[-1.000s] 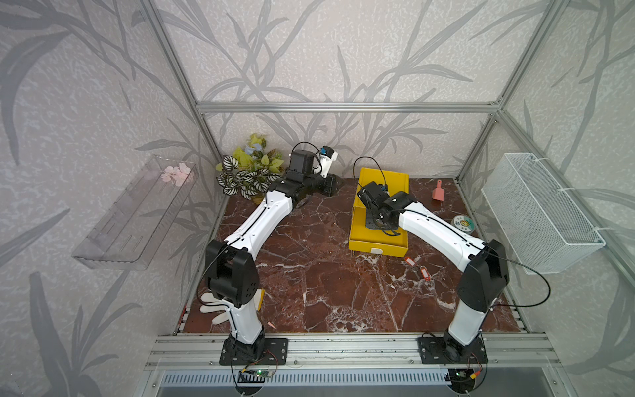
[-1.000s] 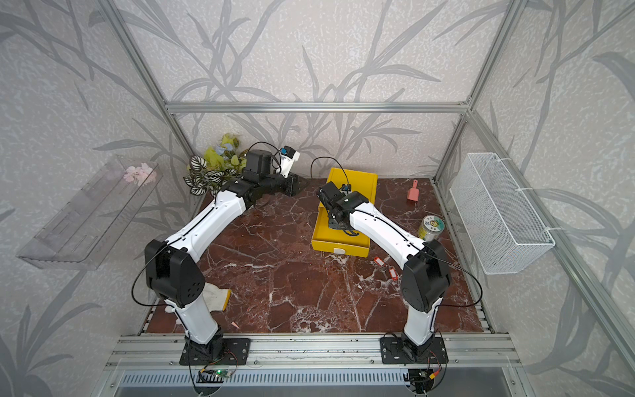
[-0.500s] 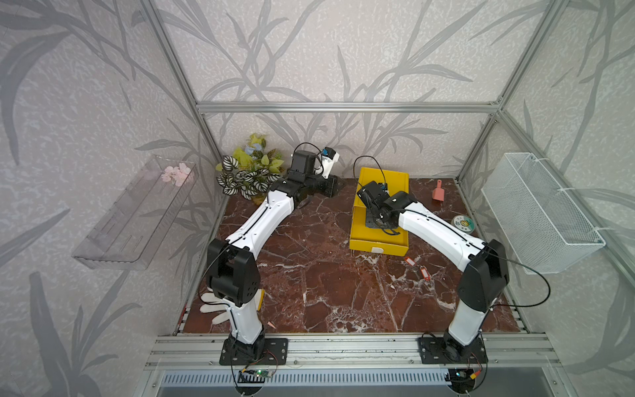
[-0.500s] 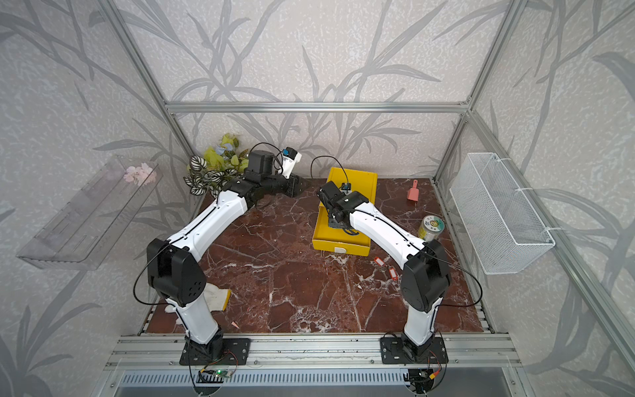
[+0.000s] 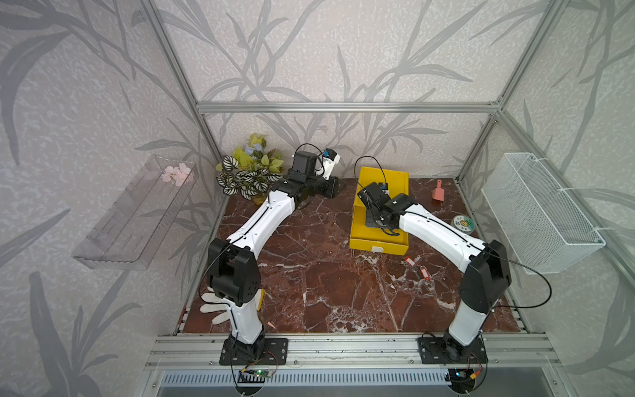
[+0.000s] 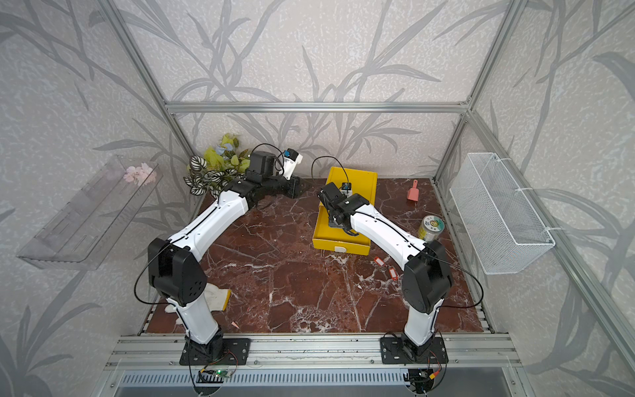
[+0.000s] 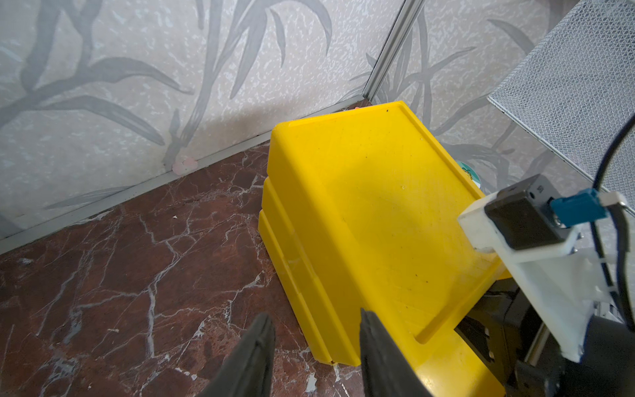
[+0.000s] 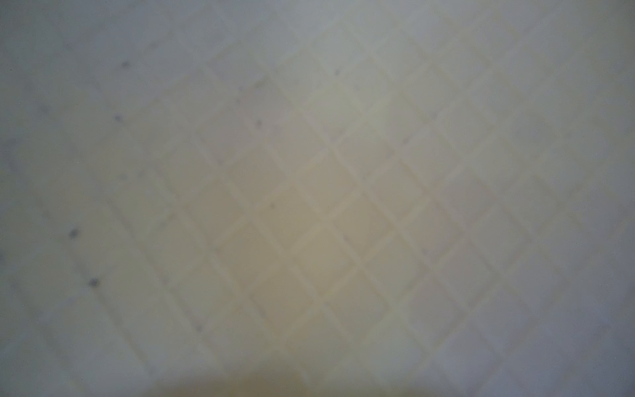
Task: Take the keys out of the drawer
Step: Pick up the key from the drawer.
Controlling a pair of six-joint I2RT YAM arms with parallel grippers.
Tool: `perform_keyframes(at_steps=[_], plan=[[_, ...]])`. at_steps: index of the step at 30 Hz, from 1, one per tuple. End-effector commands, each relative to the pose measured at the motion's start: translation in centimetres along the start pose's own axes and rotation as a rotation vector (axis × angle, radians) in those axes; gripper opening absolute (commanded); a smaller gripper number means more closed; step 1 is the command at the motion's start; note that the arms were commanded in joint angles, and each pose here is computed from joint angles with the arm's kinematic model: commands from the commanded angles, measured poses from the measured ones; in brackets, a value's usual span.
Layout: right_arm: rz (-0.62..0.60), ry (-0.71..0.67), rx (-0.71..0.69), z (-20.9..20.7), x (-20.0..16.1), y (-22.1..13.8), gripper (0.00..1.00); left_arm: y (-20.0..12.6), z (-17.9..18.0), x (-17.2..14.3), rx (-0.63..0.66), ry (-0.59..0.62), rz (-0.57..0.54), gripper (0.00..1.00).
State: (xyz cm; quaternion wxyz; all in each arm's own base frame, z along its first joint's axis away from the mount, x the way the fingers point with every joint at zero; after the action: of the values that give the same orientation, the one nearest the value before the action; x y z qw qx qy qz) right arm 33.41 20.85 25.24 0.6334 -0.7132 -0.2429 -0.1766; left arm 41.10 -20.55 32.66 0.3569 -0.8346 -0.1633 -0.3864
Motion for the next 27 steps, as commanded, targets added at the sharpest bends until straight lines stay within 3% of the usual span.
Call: perform_keyframes(at_steps=[1,18,27], plan=[[-0.054,0.006,0.043,-0.7,0.5,-1.9,0.00,-0.1,-0.6,0.8,-0.011,0.035,-0.015,0.43],[-0.127,0.062,0.258,-3.9,-0.7,-8.4,0.00,-1.3,-2.0,1.3,-0.004,0.104,-0.048,0.43],[-0.155,0.133,0.223,-7.6,-1.8,-13.3,0.00,-2.2,-5.8,0.5,-0.053,0.302,-0.037,0.43]])
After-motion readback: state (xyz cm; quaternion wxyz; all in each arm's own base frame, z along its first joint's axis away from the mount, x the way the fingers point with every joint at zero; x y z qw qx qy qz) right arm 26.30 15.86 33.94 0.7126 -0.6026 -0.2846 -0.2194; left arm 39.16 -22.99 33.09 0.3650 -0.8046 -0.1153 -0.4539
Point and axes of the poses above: each gripper's point midway between its finger pads, its own y axis out along the fingers, its own z axis along the line the jaws close on, x = y × z, the point moved 9 cm from there along -y, back along the fingers, and after that the axes turned 13 degrees about -y, right-handed, at the moved point
